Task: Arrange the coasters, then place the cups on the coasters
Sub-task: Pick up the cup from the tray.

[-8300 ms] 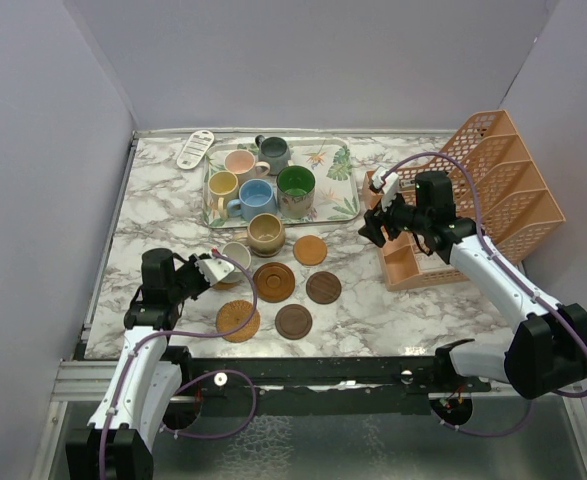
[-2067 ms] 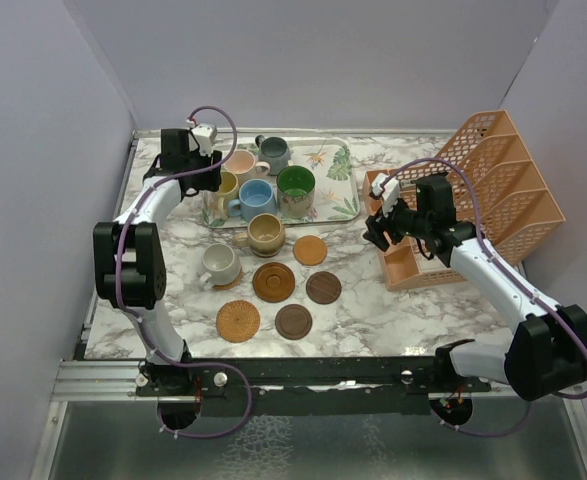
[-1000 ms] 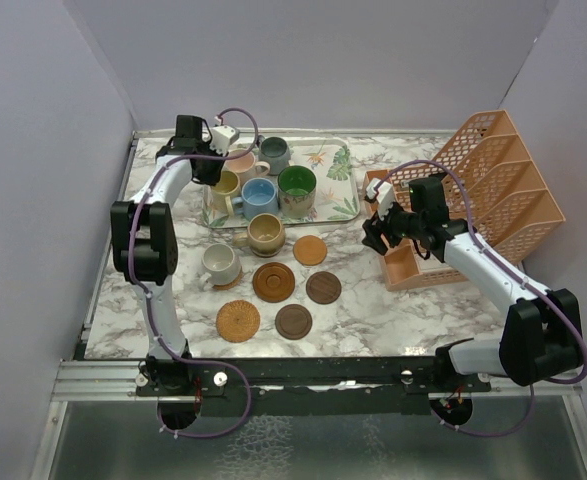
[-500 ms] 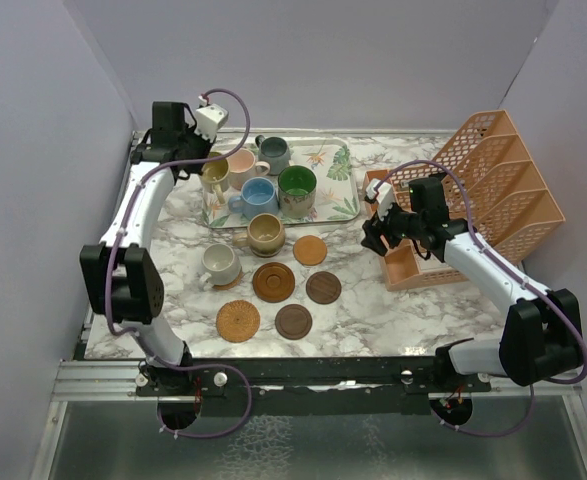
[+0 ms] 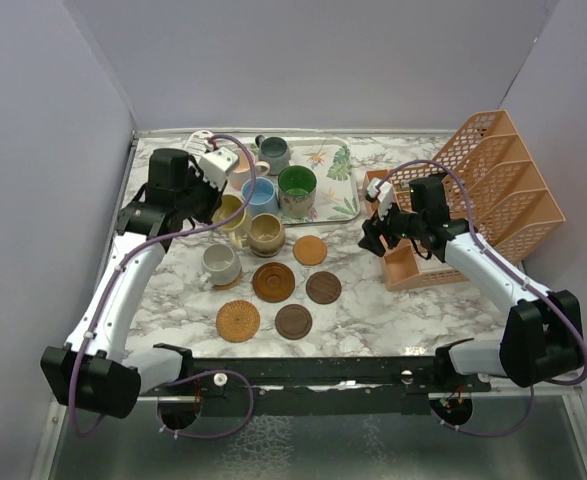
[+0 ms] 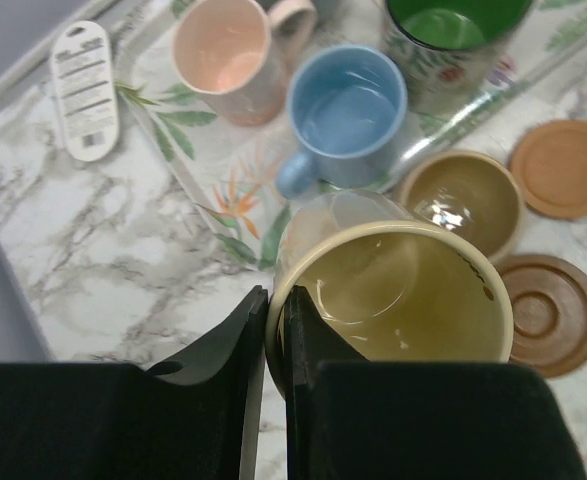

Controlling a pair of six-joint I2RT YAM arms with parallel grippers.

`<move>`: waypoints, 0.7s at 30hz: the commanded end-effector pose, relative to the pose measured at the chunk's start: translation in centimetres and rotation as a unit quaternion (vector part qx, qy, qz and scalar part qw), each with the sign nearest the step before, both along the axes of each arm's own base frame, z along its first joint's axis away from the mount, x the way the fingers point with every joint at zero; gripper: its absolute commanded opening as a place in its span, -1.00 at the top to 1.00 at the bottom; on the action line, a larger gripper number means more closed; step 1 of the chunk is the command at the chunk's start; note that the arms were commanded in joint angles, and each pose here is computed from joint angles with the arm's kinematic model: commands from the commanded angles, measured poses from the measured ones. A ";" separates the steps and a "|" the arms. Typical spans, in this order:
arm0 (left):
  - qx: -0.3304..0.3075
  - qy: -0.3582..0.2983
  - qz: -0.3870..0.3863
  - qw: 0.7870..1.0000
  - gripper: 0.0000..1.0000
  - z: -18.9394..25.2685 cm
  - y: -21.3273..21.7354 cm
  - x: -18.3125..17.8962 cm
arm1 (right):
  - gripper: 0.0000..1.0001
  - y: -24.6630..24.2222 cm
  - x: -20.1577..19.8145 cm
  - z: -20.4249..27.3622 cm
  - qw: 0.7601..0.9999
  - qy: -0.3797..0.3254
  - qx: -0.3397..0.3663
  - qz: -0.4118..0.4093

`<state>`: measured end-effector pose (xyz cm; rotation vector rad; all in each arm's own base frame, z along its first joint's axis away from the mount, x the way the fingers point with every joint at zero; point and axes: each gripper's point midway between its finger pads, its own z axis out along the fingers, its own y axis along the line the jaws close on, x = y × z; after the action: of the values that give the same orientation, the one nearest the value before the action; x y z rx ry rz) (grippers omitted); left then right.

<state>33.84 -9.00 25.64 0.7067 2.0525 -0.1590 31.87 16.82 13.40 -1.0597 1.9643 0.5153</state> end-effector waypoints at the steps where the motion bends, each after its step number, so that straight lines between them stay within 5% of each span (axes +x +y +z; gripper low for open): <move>1: -0.042 -0.011 -0.037 0.998 1.00 1.1 -2.7 -3.4 | -0.23 1.2 -0.4 2.8 0.999 -0.016 0.047 0.017; 12: -0.108 0.031 -0.112 0.987 1.00 -1.2 -5.9 -9.0 | -0.19 5.3 -2.4 7.5 0.984 -0.034 0.149 0.091; 21: -0.118 0.046 -0.100 0.987 1.00 -2.9 -6.3 -8.2 | -0.18 12.5 -2.9 11.3 0.969 -0.078 0.163 0.167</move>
<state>24.74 -13.65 21.16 0.8067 2.0875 -0.4558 28.78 25.78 21.82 -1.1458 1.6352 0.8433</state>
